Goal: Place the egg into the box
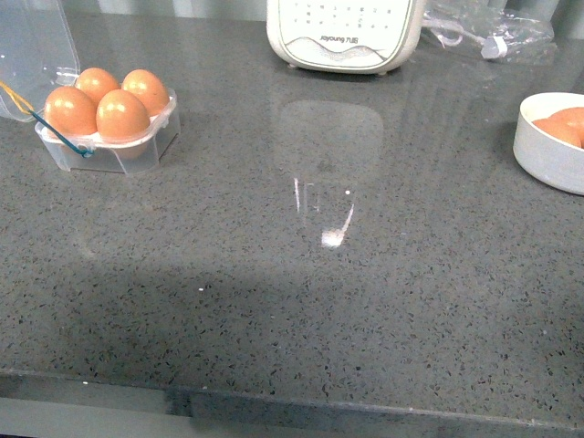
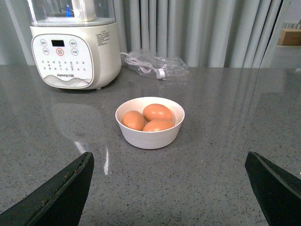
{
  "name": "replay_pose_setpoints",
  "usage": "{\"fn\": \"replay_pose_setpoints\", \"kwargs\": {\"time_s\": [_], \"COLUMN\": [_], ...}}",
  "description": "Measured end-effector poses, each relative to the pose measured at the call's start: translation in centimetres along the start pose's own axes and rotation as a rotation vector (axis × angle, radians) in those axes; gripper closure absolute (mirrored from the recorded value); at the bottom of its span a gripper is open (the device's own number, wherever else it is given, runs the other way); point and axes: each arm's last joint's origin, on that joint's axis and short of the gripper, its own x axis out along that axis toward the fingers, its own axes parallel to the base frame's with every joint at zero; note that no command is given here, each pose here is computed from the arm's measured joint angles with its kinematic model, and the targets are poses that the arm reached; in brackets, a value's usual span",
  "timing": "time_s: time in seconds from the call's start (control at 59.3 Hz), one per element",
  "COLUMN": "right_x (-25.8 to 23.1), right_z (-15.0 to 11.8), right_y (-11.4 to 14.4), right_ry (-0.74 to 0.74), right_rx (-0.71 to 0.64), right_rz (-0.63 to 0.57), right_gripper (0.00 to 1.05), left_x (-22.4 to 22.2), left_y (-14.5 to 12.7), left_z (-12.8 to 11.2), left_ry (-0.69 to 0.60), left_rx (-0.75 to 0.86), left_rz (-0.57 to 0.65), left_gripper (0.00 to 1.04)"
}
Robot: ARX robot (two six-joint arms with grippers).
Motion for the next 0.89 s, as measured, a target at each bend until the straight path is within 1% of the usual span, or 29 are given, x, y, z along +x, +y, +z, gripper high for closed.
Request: {"fn": "replay_pose_setpoints", "kwargs": {"time_s": [0.034, 0.135, 0.236, 0.304, 0.371, 0.523, 0.641, 0.725, 0.793, 0.894], "right_x": [0.0, 0.0, 0.0, 0.0, 0.0, 0.0, 0.0, 0.0, 0.0, 0.0], "right_z": [0.0, 0.0, 0.0, 0.0, 0.0, 0.0, 0.0, 0.0, 0.0, 0.0], "right_y": [0.0, 0.0, 0.0, 0.0, 0.0, 0.0, 0.0, 0.0, 0.0, 0.0], "right_ry": [0.0, 0.0, 0.0, 0.0, 0.0, 0.0, 0.0, 0.0, 0.0, 0.0], "right_rx": [0.0, 0.0, 0.0, 0.0, 0.0, 0.0, 0.0, 0.0, 0.0, 0.0], "right_rz": [0.0, 0.0, 0.0, 0.0, 0.0, 0.0, 0.0, 0.0, 0.0, 0.0], "right_gripper": [0.07, 0.07, 0.07, 0.07, 0.07, 0.07, 0.07, 0.07, 0.07, 0.07], "left_x": [0.2, 2.3, 5.2, 7.4, 9.5, 12.6, 14.4, 15.5, 16.6, 17.4], "left_y": [0.1, 1.2, 3.3, 5.0, 6.5, 8.4, 9.1, 9.1, 8.6, 7.4], "left_z": [0.3, 2.2, 5.1, 6.5, 7.3, 8.6, 9.8, 10.7, 11.6, 11.9], "left_ry": [-0.008, -0.056, -0.111, -0.118, -0.106, -0.077, -0.074, -0.071, -0.066, -0.038], "left_rx": [0.0, 0.009, 0.031, 0.049, 0.056, 0.061, 0.073, 0.076, 0.082, 0.062], "left_rz": [-0.001, 0.013, 0.079, 0.129, 0.168, 0.22, 0.239, 0.224, 0.196, 0.138], "left_gripper": [0.07, 0.07, 0.07, 0.07, 0.07, 0.07, 0.07, 0.07, 0.07, 0.07]}}
